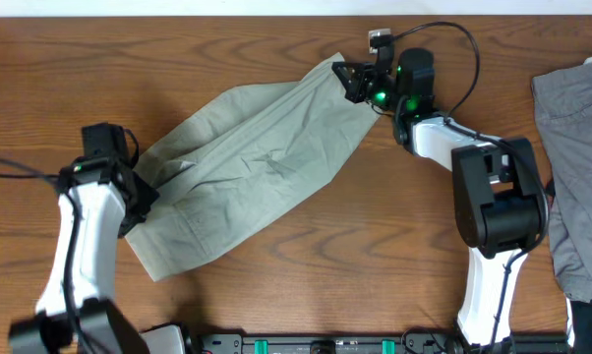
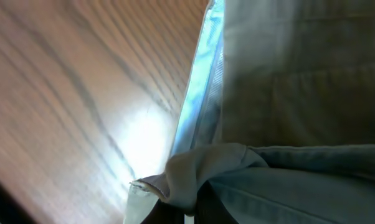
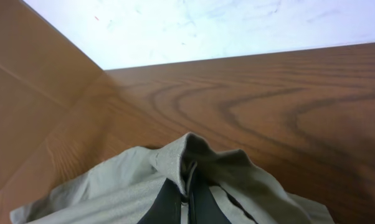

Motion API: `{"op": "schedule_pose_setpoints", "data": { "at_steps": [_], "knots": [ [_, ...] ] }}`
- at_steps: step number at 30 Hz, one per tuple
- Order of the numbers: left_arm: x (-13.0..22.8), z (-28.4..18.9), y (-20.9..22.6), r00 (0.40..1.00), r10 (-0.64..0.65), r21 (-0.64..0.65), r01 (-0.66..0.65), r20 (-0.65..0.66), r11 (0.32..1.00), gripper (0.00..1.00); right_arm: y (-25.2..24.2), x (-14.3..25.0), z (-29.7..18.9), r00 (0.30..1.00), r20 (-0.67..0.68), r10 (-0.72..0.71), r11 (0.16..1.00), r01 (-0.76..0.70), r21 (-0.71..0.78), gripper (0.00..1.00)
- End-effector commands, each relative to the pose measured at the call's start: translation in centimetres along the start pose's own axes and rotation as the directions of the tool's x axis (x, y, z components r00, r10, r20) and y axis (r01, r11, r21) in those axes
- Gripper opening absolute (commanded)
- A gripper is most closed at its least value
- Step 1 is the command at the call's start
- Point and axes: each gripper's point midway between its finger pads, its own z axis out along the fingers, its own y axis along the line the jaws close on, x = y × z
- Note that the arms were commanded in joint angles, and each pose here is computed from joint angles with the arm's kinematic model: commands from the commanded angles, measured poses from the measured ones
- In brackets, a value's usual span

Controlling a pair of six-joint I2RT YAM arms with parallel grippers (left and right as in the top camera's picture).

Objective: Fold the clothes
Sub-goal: 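Lift the leg hem with the right gripper and fold it up-right, then release and regrasp the top right corner with the right gripper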

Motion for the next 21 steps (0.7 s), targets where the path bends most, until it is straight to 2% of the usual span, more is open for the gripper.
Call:
{"op": "schedule_pose_setpoints", "data": {
  "at_steps": [1, 2, 3, 5, 6, 7, 9, 11, 14, 16, 21],
  "knots": [
    [-1.1, 1.5, 2.0, 0.998, -0.031, -0.142, 0.037, 0.049, 0.989, 0.27, -1.8, -0.6, 0.3, 0.999, 0.048, 0.007, 0.997, -0.011, 0.079, 0.02],
    [-1.2, 1.7, 2.0, 0.998, -0.030, -0.148, 0.037, 0.051, 0.988, 0.35, -1.8, -0.6, 0.3, 0.999, 0.048, 0.006, 0.997, -0.010, 0.079, 0.04],
    [-1.3, 1.9, 2.0, 0.998, -0.029, -0.154, 0.037, 0.056, 0.987, 0.43, -1.9, -0.7, 0.2, 0.999, 0.050, 0.006, 0.996, -0.010, 0.083, 0.10],
    [-1.6, 2.0, 2.0, 0.997, -0.029, -0.157, 0.040, 0.068, 0.987, 0.62, -2.1, -0.9, 0.1, 0.998, 0.058, 0.000, 0.996, -0.005, 0.090, 0.47],
    [-1.8, 1.9, 1.9, 0.997, -0.029, -0.153, 0.040, 0.072, 0.987, 0.70, -2.3, -1.2, -0.1, 0.998, 0.067, -0.003, 0.996, -0.003, 0.089, 0.59],
    [-2.0, 1.6, 1.9, 0.997, -0.027, -0.150, 0.038, 0.076, 0.988, 0.72, -2.5, -1.6, -0.4, 0.997, 0.073, -0.005, 0.997, -0.001, 0.080, 0.66],
    [-2.3, 1.0, 1.9, 0.997, -0.008, -0.145, 0.020, 0.081, 0.989, 0.74, -3.1, -2.2, -1.2, 0.997, 0.074, 0.000, 0.998, -0.004, 0.062, 0.72],
    [-2.5, 0.0, 2.0, 0.996, 0.018, -0.137, -0.006, 0.087, 0.991, 0.76, -3.8, -2.5, -2.1, 0.998, 0.059, 0.031, 0.999, -0.033, 0.034, 0.73],
    [-2.4, -1.7, 2.2, 0.994, 0.040, -0.108, -0.029, 0.103, 0.994, 0.82, -5.7, -1.7, -3.7, 0.985, 0.001, 0.172, 0.985, -0.172, 0.030, 0.75],
    [-2.1, -2.7, 1.7, 0.993, 0.063, -0.053, -0.057, 0.104, 0.997, 0.85, -7.1, -0.2, -4.4, 0.969, -0.052, 0.240, 0.969, -0.236, 0.077, 0.78],
    [-1.4, -5.1, 0.1, 0.986, 0.108, 0.104, -0.121, 0.123, 0.987, 0.88, -9.9, 3.1, -5.4, 0.961, -0.137, 0.241, 0.952, -0.206, 0.227, 0.79]
  ]
}}
